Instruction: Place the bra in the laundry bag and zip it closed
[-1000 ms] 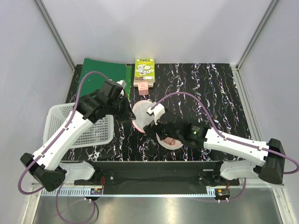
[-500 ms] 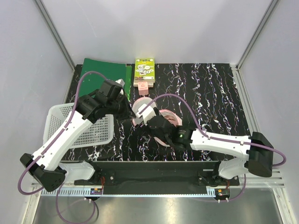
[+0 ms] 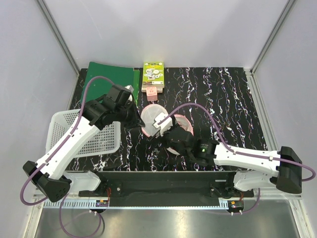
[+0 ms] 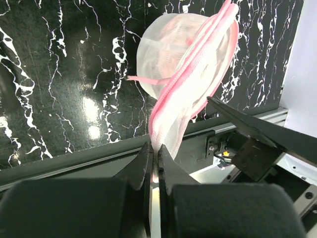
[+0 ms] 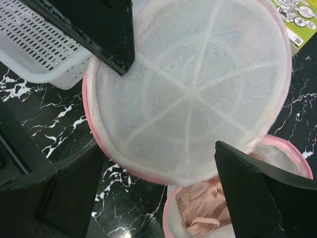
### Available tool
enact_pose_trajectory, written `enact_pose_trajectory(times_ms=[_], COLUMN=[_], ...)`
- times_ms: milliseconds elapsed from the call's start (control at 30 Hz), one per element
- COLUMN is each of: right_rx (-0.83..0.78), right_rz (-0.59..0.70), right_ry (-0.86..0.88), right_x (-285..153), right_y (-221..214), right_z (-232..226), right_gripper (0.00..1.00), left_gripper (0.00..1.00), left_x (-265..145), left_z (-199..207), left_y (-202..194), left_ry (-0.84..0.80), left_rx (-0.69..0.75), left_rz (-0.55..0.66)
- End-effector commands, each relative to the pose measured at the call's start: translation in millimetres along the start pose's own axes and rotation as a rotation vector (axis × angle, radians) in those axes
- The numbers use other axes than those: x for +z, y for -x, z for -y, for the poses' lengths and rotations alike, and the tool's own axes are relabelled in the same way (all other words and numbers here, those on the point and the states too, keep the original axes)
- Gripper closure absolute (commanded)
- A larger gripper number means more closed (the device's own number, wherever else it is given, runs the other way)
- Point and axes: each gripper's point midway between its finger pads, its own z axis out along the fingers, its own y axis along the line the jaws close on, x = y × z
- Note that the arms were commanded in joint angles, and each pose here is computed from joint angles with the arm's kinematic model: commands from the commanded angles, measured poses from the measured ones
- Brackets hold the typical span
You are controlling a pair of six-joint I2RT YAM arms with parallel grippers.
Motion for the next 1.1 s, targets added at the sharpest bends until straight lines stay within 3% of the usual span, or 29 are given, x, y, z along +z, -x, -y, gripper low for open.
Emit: enact_pose_trajectory(times_ms=[0,267,333,367,400,467,500,533,633,733,833,933,1067], right_rx=[-0.013,-0.074,-0.045,-0.036,-0.018,0.035,0.048,0.097,0.174,0.293,0.438,0.604,0.73], right_rz=[0.104,0.116,0.128,0.126,0.132,0.131,0.123,0.123,0.102,0.093,0.043,0.007,-0.069], right_ry=[-0.017,-0.161,-0.2,-0.206,-0.211,-0.221,-0.218,-0.212,-0.195,-0.183,-0.121,-0.056,0.01], right_x=[13,37,35,33,32,26,23,18,0,-24,-47,-67,-82], right_y=[36,38,41,37,36,29,25,22,12,2,-16,-25,-41], right_z=[-4,10,17,18,20,24,23,24,27,36,42,54,55], right_gripper=[0.0,0.0,0.09,0.26,0.42,0.85,0.94,1.0,1.0,1.0,1.0,1.0,1.0], left_gripper=[1.0,1.0,1.0,0.99,0.91,0.85,0.79,0.63,0.36,0.17,0.04,0.01,0.01], left_x=[-14,-18,-19,-19,-20,-21,-21,-23,-35,-47,-41,-20,10], left_z=[24,34,35,35,35,38,40,43,48,49,54,66,77], left_y=[7,6,6,6,6,6,8,10,24,40,42,25,25], left_ry=[-0.093,-0.127,-0.134,-0.135,-0.138,-0.151,-0.164,-0.176,-0.205,-0.227,-0.289,-0.403,-0.509], left_rx=[-0.004,-0.057,-0.054,-0.05,-0.05,-0.04,-0.033,-0.023,0.06,0.148,0.237,0.307,0.379], left_rz=[0.017,-0.001,0.003,0.004,0.005,0.005,0.008,0.016,0.077,0.139,0.119,-0.004,-0.008])
